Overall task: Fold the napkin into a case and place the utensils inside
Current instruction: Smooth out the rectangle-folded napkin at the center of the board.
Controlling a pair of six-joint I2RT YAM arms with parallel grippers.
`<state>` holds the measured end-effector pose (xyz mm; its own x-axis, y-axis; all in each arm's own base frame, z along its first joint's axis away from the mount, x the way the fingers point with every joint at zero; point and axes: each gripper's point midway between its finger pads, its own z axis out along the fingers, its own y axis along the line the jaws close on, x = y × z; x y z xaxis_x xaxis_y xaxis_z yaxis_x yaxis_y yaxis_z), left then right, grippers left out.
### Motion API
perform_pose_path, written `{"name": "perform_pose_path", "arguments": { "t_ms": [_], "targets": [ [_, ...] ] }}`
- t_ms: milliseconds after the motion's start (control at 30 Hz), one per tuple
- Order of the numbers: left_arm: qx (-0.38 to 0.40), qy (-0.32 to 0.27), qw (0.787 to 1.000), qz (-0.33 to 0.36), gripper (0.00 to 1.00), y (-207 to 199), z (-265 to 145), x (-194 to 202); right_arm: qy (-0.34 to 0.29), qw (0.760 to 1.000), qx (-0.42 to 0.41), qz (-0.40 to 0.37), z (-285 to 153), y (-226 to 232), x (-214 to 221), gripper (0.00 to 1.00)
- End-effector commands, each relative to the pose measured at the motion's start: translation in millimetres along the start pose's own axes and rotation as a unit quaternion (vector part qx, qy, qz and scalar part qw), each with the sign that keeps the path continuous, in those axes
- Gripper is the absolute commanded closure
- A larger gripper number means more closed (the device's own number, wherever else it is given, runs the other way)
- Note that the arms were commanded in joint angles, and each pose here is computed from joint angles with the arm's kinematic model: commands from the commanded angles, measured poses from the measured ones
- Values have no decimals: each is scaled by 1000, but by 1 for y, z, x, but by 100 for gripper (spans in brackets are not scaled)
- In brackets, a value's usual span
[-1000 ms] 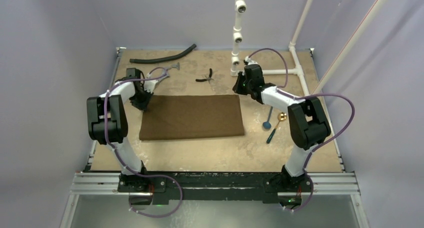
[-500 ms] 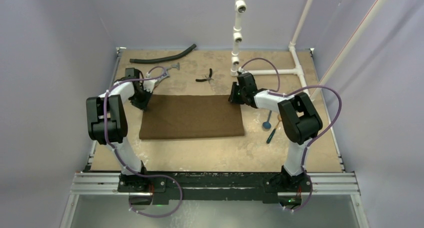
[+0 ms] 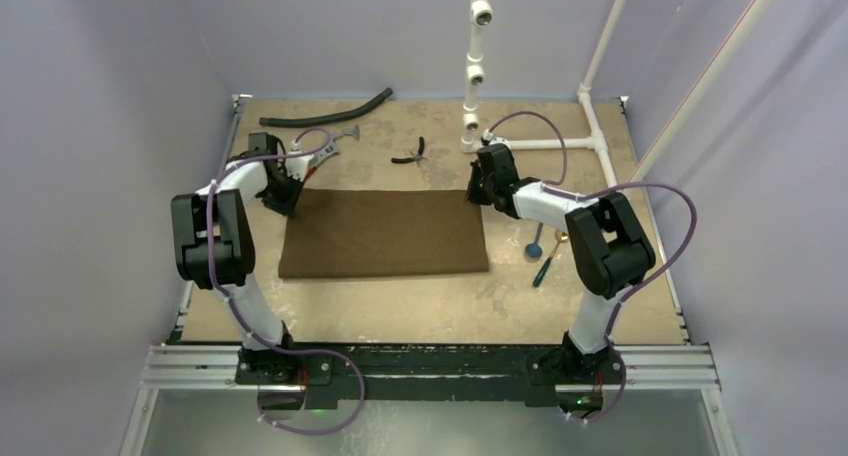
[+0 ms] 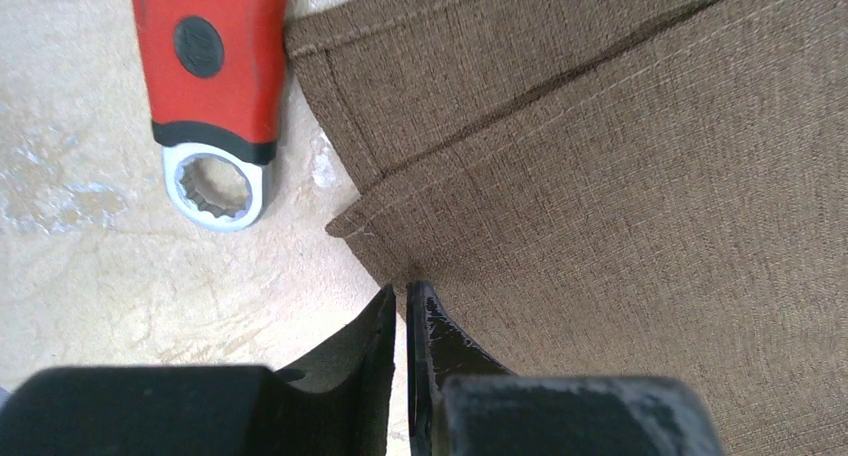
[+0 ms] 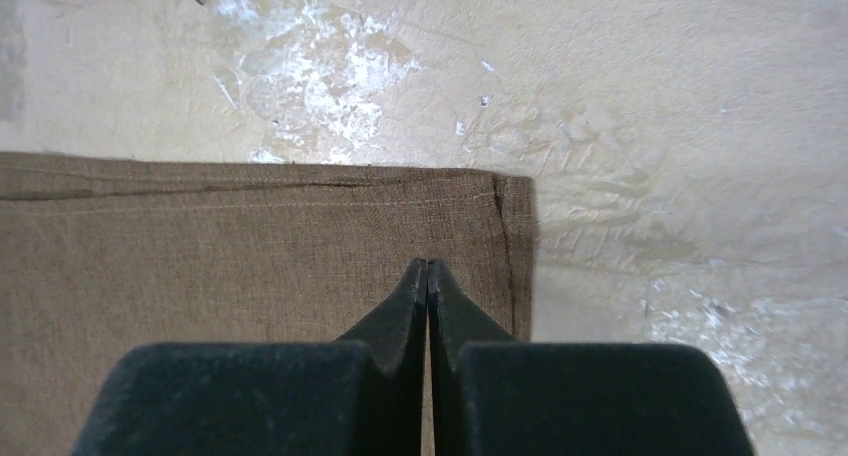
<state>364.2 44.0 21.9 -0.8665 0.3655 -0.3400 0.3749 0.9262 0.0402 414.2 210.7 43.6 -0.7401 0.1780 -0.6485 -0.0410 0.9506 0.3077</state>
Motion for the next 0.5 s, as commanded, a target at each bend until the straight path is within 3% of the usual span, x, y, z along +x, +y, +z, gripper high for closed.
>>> {"name": "perform_pose_path", "arguments": {
  "t_ms": [0, 100, 200, 267, 367, 467],
  "targets": [
    [-3, -62, 998, -4, 95, 6, -24, -33, -49, 999, 6, 4, -18, 2, -25, 100],
    [-2, -70, 998, -4, 99, 6, -26, -37, -33, 999, 0, 1, -12, 4, -18, 100],
    [-6, -65, 998, -5, 100, 9, -22, -34, -21, 1000, -4, -3, -6, 7, -10, 69],
    [-12, -61, 998, -11, 100, 13, -18, -31, -24, 1000, -8, -9, -6, 11, -9, 60],
    [-14, -64, 997, -31, 83, 21, -13, -31, -19, 1000, -9, -17, -2, 16, -4, 57],
    [-8, -69, 997, -44, 77, 24, -8, -36, -12, 1000, -4, -21, 3, 16, 2, 58]
  ]
}}
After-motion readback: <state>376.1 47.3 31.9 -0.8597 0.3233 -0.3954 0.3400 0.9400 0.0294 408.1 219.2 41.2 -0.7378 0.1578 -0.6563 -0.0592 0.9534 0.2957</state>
